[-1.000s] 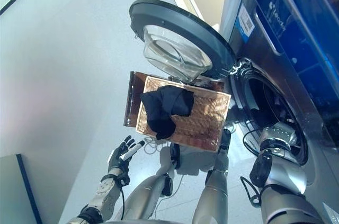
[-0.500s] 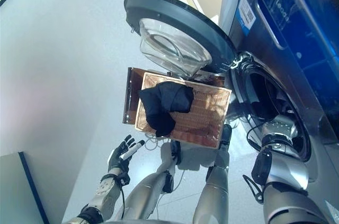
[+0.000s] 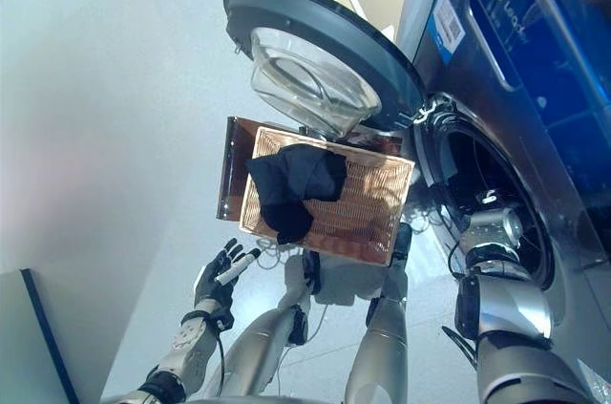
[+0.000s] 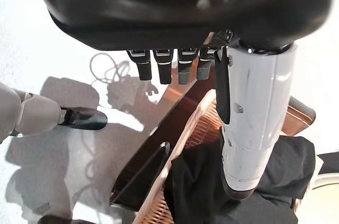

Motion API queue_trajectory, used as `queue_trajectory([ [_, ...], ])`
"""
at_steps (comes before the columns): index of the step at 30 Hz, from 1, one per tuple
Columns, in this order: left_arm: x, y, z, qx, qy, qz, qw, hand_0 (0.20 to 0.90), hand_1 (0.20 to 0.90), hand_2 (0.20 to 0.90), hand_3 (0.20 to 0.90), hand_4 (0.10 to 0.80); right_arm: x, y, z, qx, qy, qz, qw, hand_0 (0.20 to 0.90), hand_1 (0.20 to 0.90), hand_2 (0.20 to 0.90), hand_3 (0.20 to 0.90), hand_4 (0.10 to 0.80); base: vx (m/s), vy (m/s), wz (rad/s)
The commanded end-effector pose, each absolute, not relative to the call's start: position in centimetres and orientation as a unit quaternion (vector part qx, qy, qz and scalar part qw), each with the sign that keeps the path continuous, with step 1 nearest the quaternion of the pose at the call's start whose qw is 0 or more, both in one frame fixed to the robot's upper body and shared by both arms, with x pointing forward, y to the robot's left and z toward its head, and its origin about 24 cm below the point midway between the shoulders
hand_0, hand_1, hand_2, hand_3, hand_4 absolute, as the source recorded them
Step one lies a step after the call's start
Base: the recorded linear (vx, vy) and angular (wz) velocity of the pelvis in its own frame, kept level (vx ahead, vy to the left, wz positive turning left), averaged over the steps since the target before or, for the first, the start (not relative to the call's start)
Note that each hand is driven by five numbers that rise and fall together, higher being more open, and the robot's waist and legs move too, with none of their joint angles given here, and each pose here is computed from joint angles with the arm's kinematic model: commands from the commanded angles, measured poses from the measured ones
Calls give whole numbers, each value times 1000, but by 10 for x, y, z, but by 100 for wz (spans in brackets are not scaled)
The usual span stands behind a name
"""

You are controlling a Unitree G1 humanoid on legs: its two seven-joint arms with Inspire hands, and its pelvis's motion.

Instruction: Pick up the clothes and place them into the washing machine

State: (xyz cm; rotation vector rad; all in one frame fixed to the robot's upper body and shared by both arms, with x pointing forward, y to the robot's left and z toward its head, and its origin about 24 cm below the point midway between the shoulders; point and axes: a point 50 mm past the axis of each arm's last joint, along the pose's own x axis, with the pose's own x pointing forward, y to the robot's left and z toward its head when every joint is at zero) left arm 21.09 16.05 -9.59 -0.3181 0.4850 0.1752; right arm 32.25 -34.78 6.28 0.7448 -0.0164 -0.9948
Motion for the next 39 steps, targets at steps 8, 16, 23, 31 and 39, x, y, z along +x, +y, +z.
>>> queue_trajectory([
  [8,202,196,-90,-133,197,141,961,900,900,900,900,800,319,-314,32,194,48,-401,894,900,900,900,900,800,-7,-1,4],
  [16,198,211,-89,-115,191,169,960,900,900,900,900,800,320,-261,24,16,51,-268,962,900,900,900,900,800,-3,-6,2],
  [23,194,215,-92,-103,196,184,958,900,900,900,900,800,319,-228,33,-236,8,-139,962,900,900,900,900,800,-1,0,1],
  [31,199,209,-92,-90,200,167,961,900,900,900,900,800,332,-209,35,-472,-9,-51,880,900,900,900,900,800,-13,-5,7],
  [39,204,205,-89,-89,196,160,963,900,900,900,900,800,348,-178,48,-584,-64,-4,810,900,900,900,900,800,-34,7,-1],
])
